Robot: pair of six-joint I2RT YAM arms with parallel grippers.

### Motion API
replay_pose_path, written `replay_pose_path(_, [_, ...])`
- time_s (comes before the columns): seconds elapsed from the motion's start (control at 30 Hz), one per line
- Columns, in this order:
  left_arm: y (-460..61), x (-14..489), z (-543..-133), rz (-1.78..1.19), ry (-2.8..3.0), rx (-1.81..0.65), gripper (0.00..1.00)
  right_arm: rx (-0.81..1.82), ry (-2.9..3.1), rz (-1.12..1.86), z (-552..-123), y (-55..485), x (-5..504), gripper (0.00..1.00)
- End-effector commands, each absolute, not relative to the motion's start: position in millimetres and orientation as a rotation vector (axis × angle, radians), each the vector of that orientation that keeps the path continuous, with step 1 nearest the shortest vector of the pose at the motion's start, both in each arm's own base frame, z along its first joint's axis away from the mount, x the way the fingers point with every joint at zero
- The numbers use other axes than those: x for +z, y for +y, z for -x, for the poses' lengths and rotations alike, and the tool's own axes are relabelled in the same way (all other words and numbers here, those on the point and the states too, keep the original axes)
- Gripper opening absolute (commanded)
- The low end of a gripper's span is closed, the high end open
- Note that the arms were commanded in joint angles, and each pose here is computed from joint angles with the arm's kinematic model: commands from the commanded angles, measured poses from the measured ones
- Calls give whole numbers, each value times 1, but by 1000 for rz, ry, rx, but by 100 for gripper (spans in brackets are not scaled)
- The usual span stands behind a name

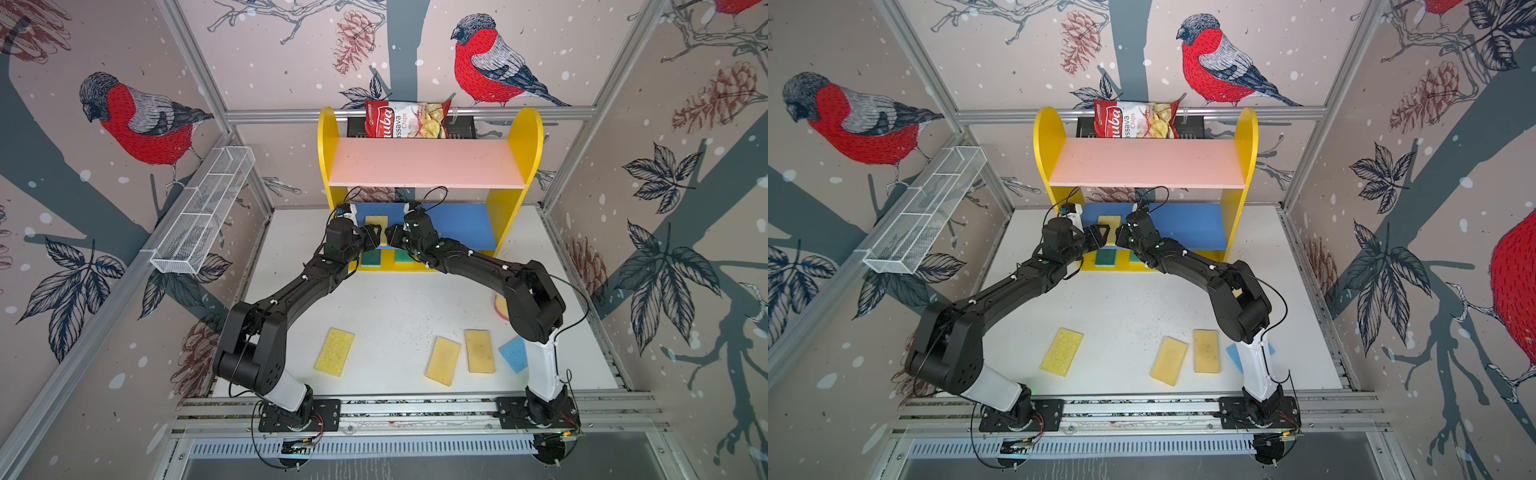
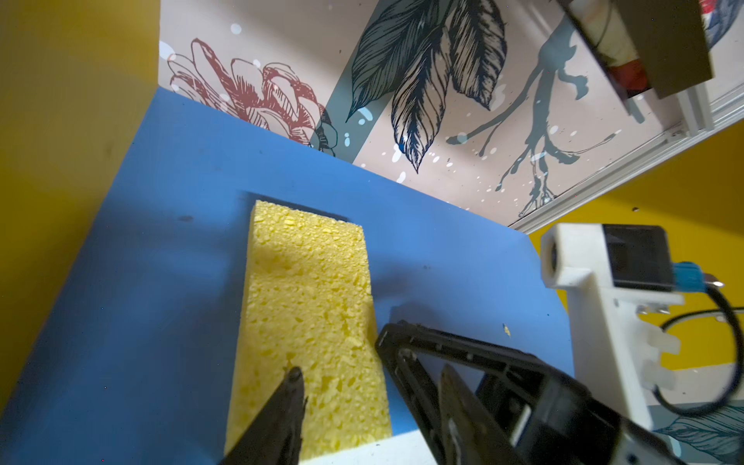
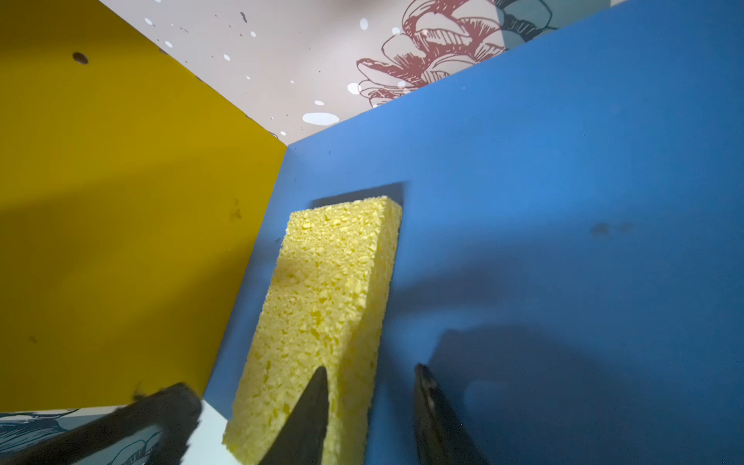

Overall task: Arrange cleaning sponges on a shelf
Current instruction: Move the cleaning sponge to the shelf.

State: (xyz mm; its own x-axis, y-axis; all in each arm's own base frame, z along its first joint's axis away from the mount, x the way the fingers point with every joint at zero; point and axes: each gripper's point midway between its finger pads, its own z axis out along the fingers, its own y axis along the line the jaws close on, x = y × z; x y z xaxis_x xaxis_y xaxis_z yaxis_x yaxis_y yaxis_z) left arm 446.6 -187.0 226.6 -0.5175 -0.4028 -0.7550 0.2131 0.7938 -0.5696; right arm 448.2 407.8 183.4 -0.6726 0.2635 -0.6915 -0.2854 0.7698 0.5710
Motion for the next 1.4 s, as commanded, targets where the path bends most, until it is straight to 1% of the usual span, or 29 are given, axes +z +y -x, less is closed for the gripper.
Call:
replay_pose_path(0.0, [-184, 236, -439, 121, 1944, -764, 54, 853, 2123, 5, -447, 404, 194, 36])
replay_pose_path(0.17, [-180, 233, -424, 126, 1949, -777, 52, 869, 2109, 24, -440, 404, 202, 36])
replay_pose_path(0.23, [-180, 229, -419, 133, 1960, -795, 46, 873, 2103, 32, -437, 404, 205, 31])
replay_pose_path(0.3, [-183, 220, -415, 136, 1980, -822, 38, 876, 2100, 39, -434, 404, 208, 21])
replay_pose_path(0.4, [-186, 208, -411, 142, 2007, -845, 22, 877, 2098, 44, -432, 403, 207, 10])
replay_pose_path(0.47, [-189, 203, -410, 143, 2020, -856, 14, 875, 2102, 46, -431, 403, 205, 6])
replay_pose_path(0.57, [-194, 202, -410, 132, 2022, -861, 7, 873, 2108, 45, -431, 403, 203, 5])
replay_pose_path(0.73, [-196, 197, -416, 131, 2034, -842, 5, 871, 2109, 43, -432, 402, 201, 5])
replay_pose_path(1.1, [-196, 187, -438, 145, 2040, -788, 4, 874, 2109, 40, -434, 399, 200, 5])
replay_pose_path(1.37, [-199, 188, -445, 147, 2030, -791, 5, 872, 2116, 41, -434, 399, 196, 5])
